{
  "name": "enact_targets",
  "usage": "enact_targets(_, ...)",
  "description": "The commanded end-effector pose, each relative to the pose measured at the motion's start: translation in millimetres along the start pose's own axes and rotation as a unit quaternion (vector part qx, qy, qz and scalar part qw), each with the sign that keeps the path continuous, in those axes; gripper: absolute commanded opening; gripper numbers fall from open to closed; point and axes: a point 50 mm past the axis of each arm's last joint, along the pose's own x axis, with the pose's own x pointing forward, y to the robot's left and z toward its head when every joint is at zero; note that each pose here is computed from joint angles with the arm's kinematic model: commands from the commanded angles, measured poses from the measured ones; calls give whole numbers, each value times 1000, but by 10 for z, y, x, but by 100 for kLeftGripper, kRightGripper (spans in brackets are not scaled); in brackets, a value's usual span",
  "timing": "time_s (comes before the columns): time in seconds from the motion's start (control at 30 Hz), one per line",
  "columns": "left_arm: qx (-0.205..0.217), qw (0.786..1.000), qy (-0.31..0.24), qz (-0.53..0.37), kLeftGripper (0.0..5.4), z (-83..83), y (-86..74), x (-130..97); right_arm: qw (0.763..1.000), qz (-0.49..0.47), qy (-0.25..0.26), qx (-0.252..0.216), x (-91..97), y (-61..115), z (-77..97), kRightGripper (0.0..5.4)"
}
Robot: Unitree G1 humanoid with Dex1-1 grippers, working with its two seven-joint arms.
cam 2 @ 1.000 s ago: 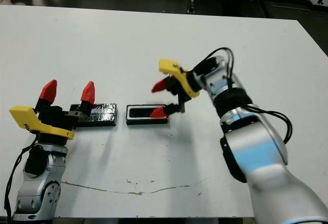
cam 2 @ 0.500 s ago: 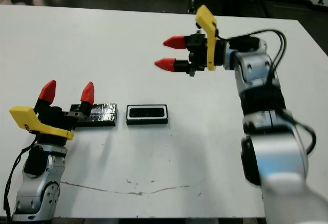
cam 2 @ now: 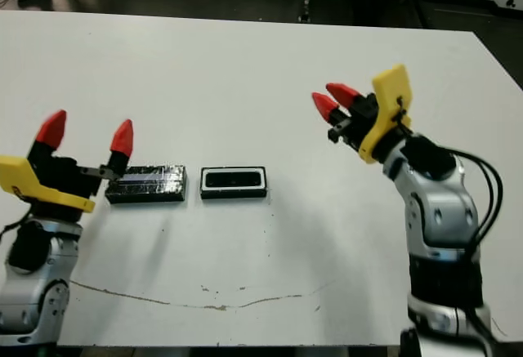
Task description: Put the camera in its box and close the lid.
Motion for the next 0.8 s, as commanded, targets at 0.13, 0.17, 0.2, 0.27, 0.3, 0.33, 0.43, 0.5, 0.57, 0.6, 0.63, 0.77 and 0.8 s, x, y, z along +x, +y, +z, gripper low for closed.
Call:
enact_targets(0.13,75,989,21,-128,540,252,200,138,999,-28,2,15,-139,45,-102,1)
enact_targets(0.17,81,985,25,-151,540,285,230,159,999,-31,3,15,-147,50,-111,1)
enact_targets(0.2,87,980,33,-175,540,326,262,186,999,-33,4,16,-152,56,-118,1)
enact_targets(0.27,107,965,60,-232,540,430,325,250,999,-35,3,20,-155,67,-118,1)
enact_targets(0.3,115,957,74,-256,540,477,351,278,999,-36,1,21,-155,70,-116,1)
enact_targets(0.33,129,947,91,-280,540,527,379,314,999,-37,0,21,-156,72,-112,1)
enact_targets(0.43,163,919,125,-338,540,637,454,437,999,-41,-1,21,-160,79,-101,1)
enact_targets(0.5,173,905,139,-363,540,672,488,530,999,-43,0,19,-158,86,-90,1)
enact_targets(0.57,167,895,151,-385,540,691,520,614,999,-44,-1,18,-158,90,-85,1)
enact_targets(0.6,163,889,158,-397,540,696,534,656,999,-44,-1,17,-158,91,-84,1)
enact_targets(0.63,162,884,164,-407,540,700,545,688,999,-44,-1,17,-157,91,-83,1)
enact_targets(0.77,166,843,202,-470,540,669,590,822,999,-47,1,18,-156,98,-81,1)
enact_targets(0.8,162,827,221,-491,540,660,602,853,999,-47,1,19,-153,101,-83,1)
